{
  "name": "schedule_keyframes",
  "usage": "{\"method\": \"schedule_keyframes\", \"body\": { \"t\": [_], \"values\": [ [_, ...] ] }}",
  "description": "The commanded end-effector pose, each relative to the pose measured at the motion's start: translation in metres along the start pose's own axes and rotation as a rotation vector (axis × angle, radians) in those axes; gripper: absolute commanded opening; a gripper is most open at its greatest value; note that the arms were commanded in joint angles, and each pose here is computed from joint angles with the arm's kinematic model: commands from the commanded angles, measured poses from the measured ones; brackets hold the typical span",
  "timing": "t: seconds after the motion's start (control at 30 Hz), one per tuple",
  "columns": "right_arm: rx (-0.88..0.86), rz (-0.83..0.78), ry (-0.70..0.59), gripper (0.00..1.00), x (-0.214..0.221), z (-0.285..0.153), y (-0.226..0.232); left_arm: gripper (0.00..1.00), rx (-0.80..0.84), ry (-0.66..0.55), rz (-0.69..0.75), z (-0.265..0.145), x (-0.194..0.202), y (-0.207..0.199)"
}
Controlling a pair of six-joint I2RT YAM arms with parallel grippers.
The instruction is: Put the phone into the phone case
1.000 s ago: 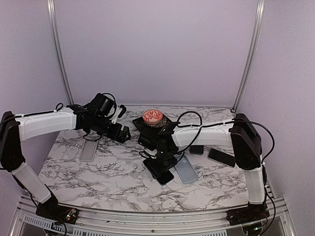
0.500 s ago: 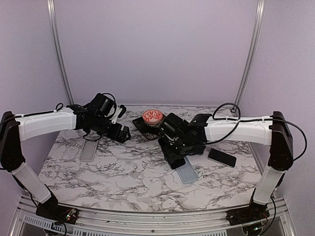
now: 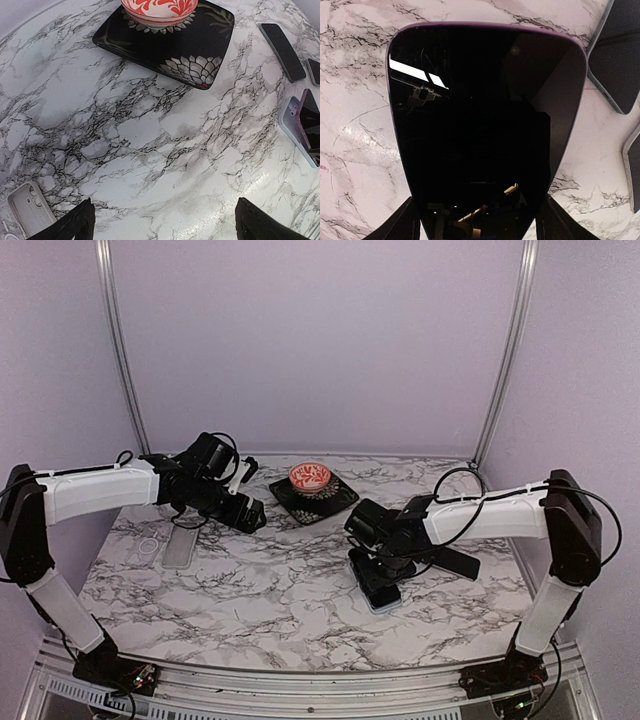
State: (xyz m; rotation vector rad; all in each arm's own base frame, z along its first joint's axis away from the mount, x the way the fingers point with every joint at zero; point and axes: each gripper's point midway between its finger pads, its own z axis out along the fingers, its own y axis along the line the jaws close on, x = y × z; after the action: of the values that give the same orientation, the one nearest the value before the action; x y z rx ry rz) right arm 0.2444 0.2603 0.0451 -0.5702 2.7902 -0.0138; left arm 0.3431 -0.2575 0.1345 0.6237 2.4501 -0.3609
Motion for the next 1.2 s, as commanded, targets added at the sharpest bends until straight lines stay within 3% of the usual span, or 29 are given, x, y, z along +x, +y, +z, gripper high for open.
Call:
{"method": "schedule_keyframes", "body": {
  "t": [0.0,0.33,0.93,1.1,1.17],
  "values": [
    [-0.057,0.042,-0.050,0.37,-0.015,-0.012,0.007,0.99,-0.010,0.038,0.009,0.003,0.008,0.003],
    [-0.055,0.041,0.041,0.37,0.003,-0.006,0.008,0.99,-0.014,0.043,0.012,0.003,0.009,0.004],
    [-0.077,0.089,0.079,0.38,0.011,0.004,0.013,0.99,-0.019,0.049,0.015,0.004,0.010,0.005],
    [-0.059,0.068,0.124,0.47,0.023,0.007,0.009,0.99,-0.017,0.048,0.015,0.004,0.009,0.005],
    [-0.077,0.061,0.143,0.61,0.024,0.005,0.013,0.99,-0.015,0.051,0.015,0.005,0.010,0.004]
  ]
}}
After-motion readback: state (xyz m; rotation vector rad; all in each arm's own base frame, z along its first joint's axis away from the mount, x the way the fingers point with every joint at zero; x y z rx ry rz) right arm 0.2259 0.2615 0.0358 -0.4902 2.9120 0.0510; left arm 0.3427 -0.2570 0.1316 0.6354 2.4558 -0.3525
